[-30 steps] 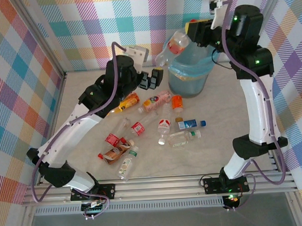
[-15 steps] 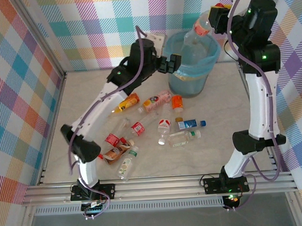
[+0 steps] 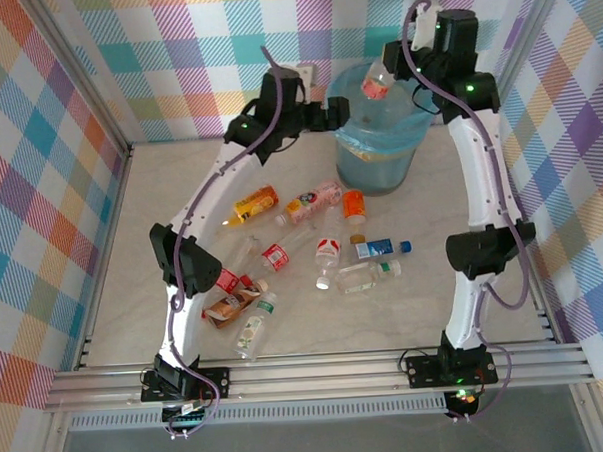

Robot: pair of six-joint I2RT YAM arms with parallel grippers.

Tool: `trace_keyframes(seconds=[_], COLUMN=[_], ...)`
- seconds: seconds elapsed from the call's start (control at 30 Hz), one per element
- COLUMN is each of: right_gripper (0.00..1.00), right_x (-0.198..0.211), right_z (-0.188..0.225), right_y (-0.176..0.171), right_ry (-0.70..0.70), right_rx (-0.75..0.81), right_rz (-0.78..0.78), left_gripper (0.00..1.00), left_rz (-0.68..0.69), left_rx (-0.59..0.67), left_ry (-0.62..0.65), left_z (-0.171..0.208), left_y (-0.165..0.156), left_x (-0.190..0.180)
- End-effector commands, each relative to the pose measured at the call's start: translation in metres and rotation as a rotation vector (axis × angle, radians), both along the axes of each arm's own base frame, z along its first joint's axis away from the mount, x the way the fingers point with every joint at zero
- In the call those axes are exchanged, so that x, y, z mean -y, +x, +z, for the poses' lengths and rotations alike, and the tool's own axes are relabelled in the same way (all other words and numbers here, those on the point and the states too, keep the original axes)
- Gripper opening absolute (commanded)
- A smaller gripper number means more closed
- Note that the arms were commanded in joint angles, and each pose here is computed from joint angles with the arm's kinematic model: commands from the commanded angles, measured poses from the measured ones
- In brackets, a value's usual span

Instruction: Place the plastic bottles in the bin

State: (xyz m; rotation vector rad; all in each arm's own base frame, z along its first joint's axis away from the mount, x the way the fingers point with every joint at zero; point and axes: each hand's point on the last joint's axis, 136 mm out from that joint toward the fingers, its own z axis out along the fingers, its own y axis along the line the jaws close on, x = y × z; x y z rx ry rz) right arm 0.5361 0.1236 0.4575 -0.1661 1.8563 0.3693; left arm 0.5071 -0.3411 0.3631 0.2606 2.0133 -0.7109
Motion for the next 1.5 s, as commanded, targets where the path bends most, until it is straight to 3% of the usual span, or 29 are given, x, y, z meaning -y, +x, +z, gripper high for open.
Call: trace_keyframes(seconds=[0.0, 0.6, 0.7, 0.77, 0.93, 1.13, 1.47], right_gripper=[0.01, 0.09, 0.13, 0.21, 0.42, 0.47, 0.47], right_x=[-0.019, -0.055, -0.057, -0.058, -0.059, -0.064, -0.087], right_z=[-0.020, -0.132, -0.141, -0.143, -0.131, -0.099, -0.027], right_y=[0.008, 0.038, 0.040, 0.040, 0.037, 0.027, -0.007], right_ry=[0.033, -0.151, -0.151, -0.144, -0.127, -0.106, -0.065], right_rx=[-0.050, -0.226, -0.244, -0.252, -0.235, -0.174, -0.022], right_rz=[0.061, 0.190, 0.198, 0.199, 0.203, 0.211, 0.270], left_gripper=[1.00, 1.00, 1.00, 1.00, 1.00, 1.00, 1.00], left_rz=[-0.031, -0.040, -0.026, -0.021, -0.015, -0.006, 0.017], left_rx=[-0.035, -0.132, -0.133, -0.135, -0.126, -0.109, -0.069], left_ry=[-0.036, 0.055, 0.067, 0.072, 0.067, 0.065, 0.086], left_z=[0.011, -0.024, -0.027, -0.028, -0.023, -0.016, 0.006], left_y=[-0.011, -0.033, -0.033, -0.033, -0.032, -0.033, -0.047], left_x=[-0.002, -0.019, -0.025, -0.028, -0.031, -0.035, -0.050])
